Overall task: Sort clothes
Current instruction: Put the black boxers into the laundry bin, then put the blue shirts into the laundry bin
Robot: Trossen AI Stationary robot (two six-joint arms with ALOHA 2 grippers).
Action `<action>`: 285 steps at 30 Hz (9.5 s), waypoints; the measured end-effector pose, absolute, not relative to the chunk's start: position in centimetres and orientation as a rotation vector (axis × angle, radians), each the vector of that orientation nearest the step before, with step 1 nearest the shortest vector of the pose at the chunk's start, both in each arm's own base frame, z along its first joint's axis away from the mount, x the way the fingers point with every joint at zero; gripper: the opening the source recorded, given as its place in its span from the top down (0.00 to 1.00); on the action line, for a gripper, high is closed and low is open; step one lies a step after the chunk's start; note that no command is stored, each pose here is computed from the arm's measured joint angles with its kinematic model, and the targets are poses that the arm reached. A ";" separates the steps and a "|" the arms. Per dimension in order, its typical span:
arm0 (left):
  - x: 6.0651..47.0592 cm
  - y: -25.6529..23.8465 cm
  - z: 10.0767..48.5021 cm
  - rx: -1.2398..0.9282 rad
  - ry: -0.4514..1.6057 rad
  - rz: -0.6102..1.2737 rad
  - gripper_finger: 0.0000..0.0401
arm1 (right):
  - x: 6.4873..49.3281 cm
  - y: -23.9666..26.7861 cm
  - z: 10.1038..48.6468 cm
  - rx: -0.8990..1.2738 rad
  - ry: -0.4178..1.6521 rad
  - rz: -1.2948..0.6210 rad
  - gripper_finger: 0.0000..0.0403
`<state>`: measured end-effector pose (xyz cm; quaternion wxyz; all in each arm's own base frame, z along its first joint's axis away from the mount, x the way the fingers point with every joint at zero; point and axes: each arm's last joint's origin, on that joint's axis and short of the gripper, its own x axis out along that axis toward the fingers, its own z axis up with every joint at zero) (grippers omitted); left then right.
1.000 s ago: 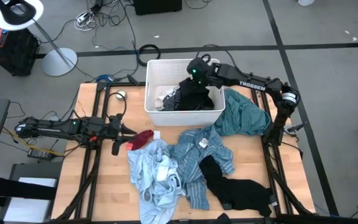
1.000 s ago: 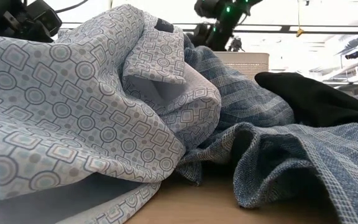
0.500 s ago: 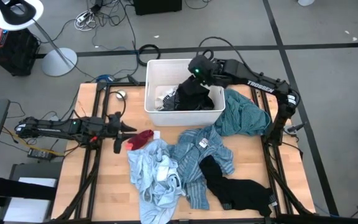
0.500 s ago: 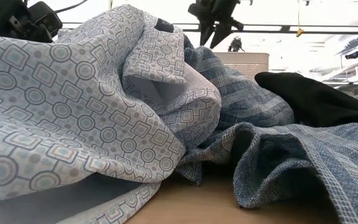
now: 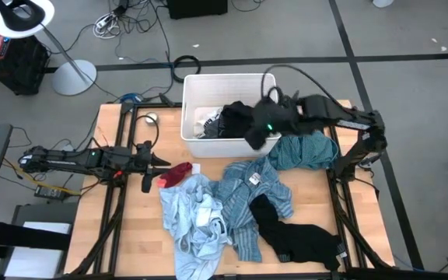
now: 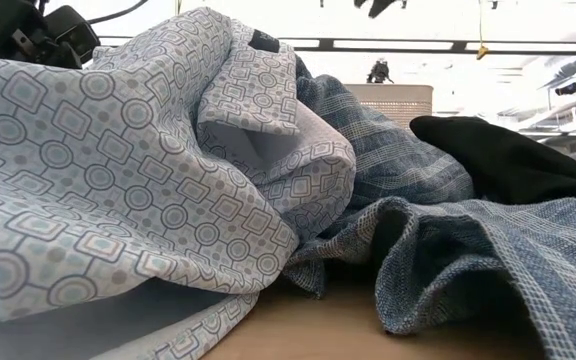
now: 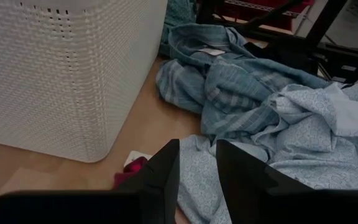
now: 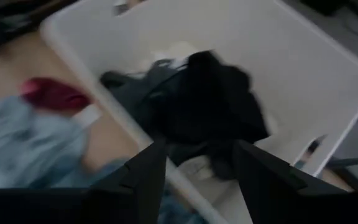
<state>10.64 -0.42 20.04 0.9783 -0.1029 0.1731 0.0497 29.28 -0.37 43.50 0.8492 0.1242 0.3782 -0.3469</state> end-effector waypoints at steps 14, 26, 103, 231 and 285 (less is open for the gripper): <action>10.7 -0.4 20.1 -0.215 0.342 0.099 0.72 | 26.6 11.3 39.7 0.265 0.894 -0.603 0.56; 10.7 -0.4 20.1 -0.228 0.345 0.096 0.72 | 23.5 19.6 31.2 0.411 1.011 -0.507 0.58; 10.7 -0.4 20.1 -0.202 0.339 0.093 0.72 | 28.5 5.1 45.0 0.154 0.700 -0.537 0.99; 11.1 -0.5 21.6 -0.199 0.191 0.052 0.72 | 28.8 7.3 35.8 0.179 0.834 -0.391 0.56; 11.1 -0.4 21.1 -0.265 0.230 0.104 0.72 | 35.5 11.0 13.0 -0.062 0.839 -0.086 0.57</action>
